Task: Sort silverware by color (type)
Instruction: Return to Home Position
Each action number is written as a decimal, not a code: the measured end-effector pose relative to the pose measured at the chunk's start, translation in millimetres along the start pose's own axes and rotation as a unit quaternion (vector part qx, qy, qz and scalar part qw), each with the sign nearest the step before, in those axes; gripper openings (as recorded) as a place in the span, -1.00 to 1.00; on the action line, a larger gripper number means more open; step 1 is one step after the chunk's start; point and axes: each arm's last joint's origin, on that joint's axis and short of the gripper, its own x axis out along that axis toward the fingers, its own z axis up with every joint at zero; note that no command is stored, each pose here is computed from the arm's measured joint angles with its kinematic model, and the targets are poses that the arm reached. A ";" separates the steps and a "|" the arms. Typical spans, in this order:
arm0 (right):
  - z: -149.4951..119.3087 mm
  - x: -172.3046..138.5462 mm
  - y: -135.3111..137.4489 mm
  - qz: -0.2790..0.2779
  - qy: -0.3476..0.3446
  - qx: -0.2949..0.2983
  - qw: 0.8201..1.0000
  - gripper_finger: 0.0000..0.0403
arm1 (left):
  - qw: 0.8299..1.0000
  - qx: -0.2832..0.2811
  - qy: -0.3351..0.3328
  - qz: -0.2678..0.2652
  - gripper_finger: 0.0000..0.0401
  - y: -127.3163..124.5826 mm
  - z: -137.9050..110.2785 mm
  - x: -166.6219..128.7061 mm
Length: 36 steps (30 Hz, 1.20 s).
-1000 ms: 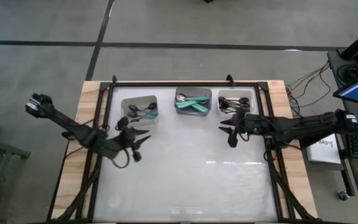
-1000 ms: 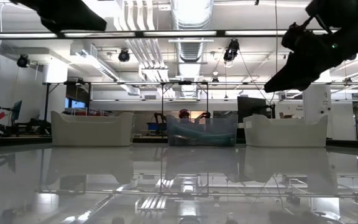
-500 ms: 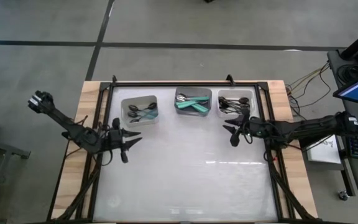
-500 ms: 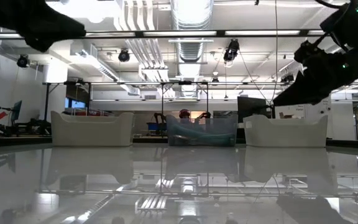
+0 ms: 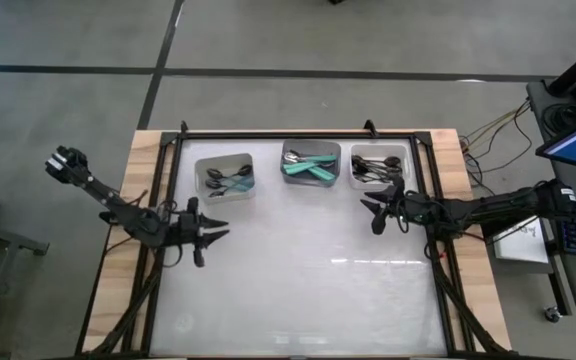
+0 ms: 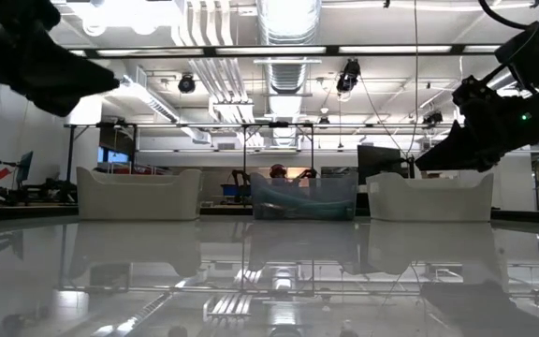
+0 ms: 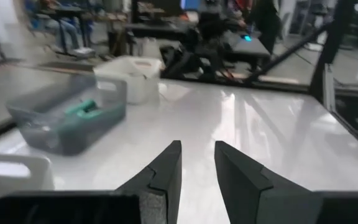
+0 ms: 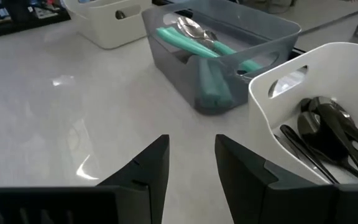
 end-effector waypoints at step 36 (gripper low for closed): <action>-0.5 0.0 0.0 0.003 0.002 0.000 1.000 -0.40 | 0.996 -0.016 0.082 -0.007 -0.60 7.0 -44.0 -0.2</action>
